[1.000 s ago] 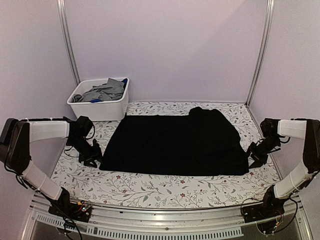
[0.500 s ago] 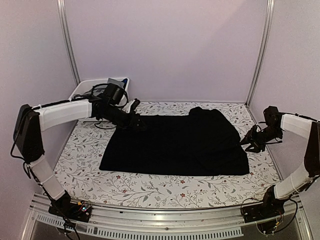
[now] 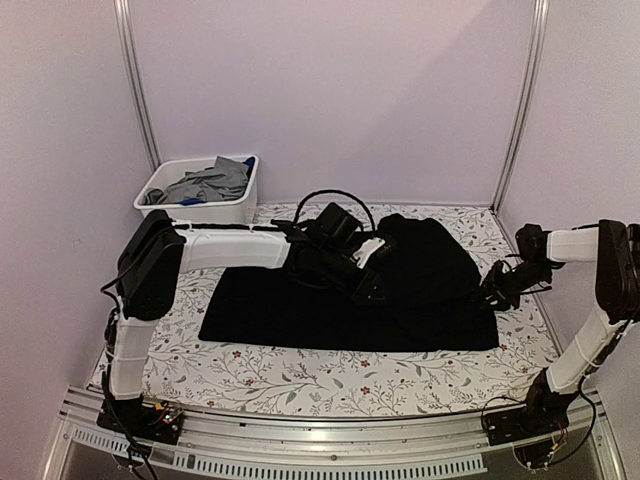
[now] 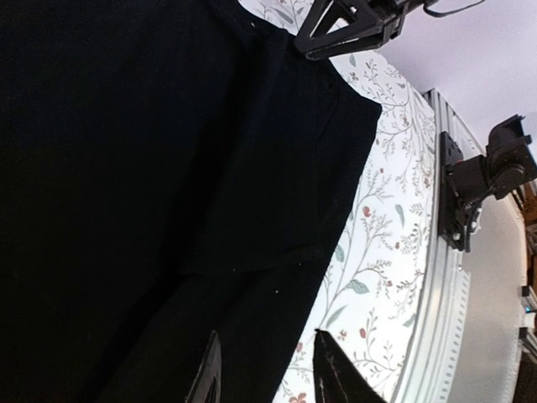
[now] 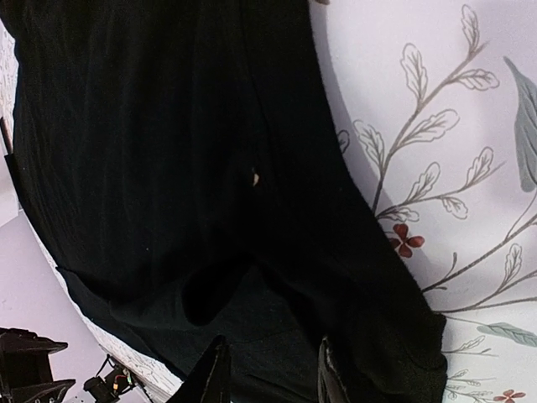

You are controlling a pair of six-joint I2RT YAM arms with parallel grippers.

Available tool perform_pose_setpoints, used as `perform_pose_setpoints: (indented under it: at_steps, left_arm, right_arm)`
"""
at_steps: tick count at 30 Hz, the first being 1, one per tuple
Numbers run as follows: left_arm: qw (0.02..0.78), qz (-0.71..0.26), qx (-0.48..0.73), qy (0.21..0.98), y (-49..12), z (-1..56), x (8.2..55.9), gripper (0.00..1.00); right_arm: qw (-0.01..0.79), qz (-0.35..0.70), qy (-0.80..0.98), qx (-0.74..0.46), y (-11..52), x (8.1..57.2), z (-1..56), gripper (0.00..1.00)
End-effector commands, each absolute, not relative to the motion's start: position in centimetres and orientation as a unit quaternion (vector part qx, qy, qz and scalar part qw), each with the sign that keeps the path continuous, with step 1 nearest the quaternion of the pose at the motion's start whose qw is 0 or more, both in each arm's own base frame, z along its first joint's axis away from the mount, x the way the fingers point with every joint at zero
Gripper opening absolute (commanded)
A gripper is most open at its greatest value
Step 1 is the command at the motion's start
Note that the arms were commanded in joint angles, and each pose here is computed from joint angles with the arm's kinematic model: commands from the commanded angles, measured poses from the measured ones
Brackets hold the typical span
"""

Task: Fold and stack the mixed laundry pile
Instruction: Adjust the 1/3-folded T-shirt at the center of the board.

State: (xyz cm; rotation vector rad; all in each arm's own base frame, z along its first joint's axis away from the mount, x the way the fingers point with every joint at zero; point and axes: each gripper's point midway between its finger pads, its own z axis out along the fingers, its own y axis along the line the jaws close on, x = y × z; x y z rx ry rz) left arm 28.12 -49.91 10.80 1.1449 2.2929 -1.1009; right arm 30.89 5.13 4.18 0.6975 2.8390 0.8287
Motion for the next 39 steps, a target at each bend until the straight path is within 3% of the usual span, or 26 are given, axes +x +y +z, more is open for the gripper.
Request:
perform_pose_setpoints:
  at_steps: [1,11,16,29,39]
  left_arm:
    - [0.229,-0.36,0.463,0.777,-52.4,9.6,27.4,0.38]
    - [0.264,-0.319,0.55,0.725,-54.3,7.0,25.2,0.44]
    - [0.278,-0.309,0.585,0.696,-55.0,6.1,24.0,0.45]
    - [0.28,-0.315,0.601,0.679,-57.6,4.2,23.6,0.45]
    - [0.288,-0.312,0.622,0.658,-58.7,3.9,23.0,0.47]
  right_arm:
    - [0.06,0.258,0.94,0.215,4.8,31.3,2.9,0.32]
    - [0.054,0.258,0.941,0.213,4.9,31.2,2.0,0.14]
    - [0.057,0.255,0.941,0.215,4.8,31.3,1.9,0.12]
    - [0.041,0.244,0.943,0.224,4.5,30.7,0.9,0.24]
    - [0.045,0.25,0.942,0.221,4.7,30.8,1.5,0.02]
